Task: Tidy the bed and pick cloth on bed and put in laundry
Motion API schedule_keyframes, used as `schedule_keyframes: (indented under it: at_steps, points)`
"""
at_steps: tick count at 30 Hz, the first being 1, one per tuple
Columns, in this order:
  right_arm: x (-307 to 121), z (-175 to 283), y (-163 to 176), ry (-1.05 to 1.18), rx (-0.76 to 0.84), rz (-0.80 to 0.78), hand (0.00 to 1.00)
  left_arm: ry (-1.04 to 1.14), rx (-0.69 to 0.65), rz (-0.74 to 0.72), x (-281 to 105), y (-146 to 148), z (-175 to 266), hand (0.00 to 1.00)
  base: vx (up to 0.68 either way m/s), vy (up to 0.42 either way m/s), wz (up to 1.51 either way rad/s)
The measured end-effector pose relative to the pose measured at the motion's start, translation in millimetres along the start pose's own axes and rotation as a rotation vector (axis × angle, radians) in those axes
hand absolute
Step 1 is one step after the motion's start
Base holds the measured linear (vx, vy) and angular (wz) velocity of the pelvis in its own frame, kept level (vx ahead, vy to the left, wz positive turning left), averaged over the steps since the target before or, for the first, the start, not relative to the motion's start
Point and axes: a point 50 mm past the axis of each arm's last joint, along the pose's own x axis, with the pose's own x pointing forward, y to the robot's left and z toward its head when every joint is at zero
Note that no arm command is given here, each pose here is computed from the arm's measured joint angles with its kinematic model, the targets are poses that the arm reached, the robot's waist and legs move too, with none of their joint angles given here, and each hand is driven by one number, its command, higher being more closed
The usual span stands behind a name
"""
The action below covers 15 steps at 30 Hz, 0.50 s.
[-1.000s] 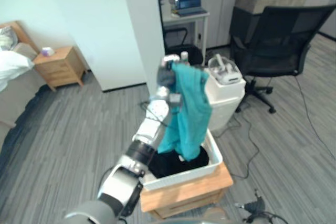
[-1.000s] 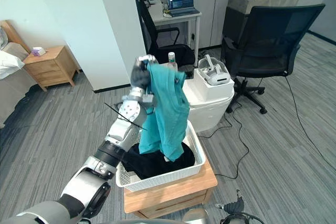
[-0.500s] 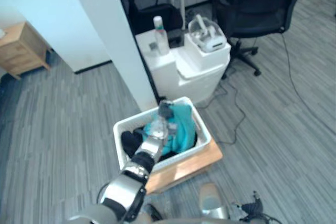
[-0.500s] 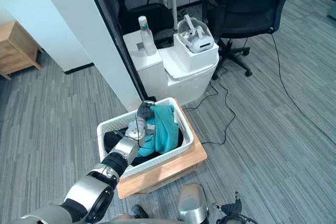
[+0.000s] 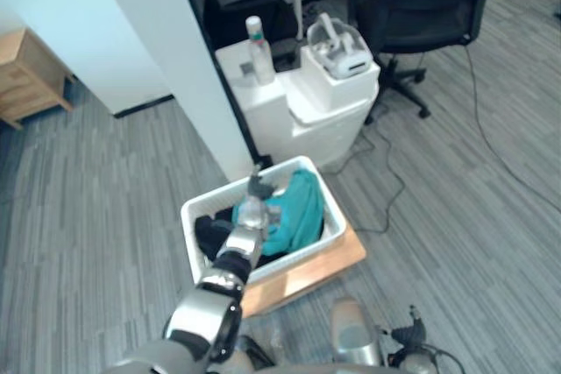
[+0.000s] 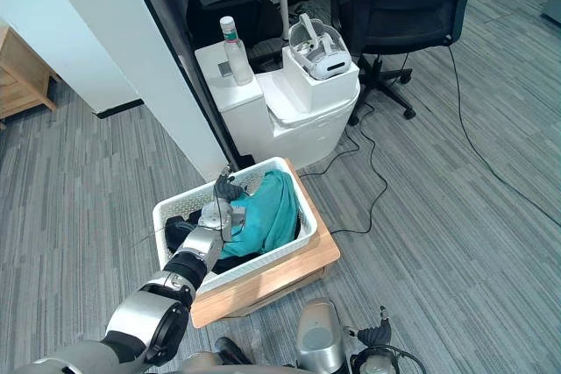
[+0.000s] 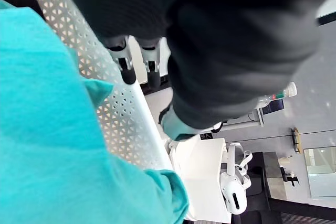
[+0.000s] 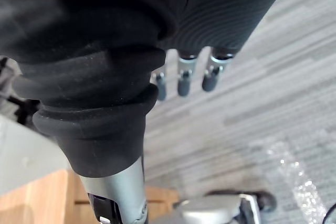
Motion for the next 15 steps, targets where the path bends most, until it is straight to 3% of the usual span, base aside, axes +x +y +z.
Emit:
schedule_keyframes:
  at_steps: [10, 15]
  points:
    - [1, -6, -4, 0.035, 0.040, -0.015, 0.00, -0.396, -0.037, 0.023, -12, 17, 78, 0.00, 0.01, 0.003, 0.25]
    - [2, -13, -5, 0.077, 0.041, -0.009, 0.00, -0.385, -0.145, 0.117, -26, 50, 54, 0.00, 0.03, 0.008, 0.24]
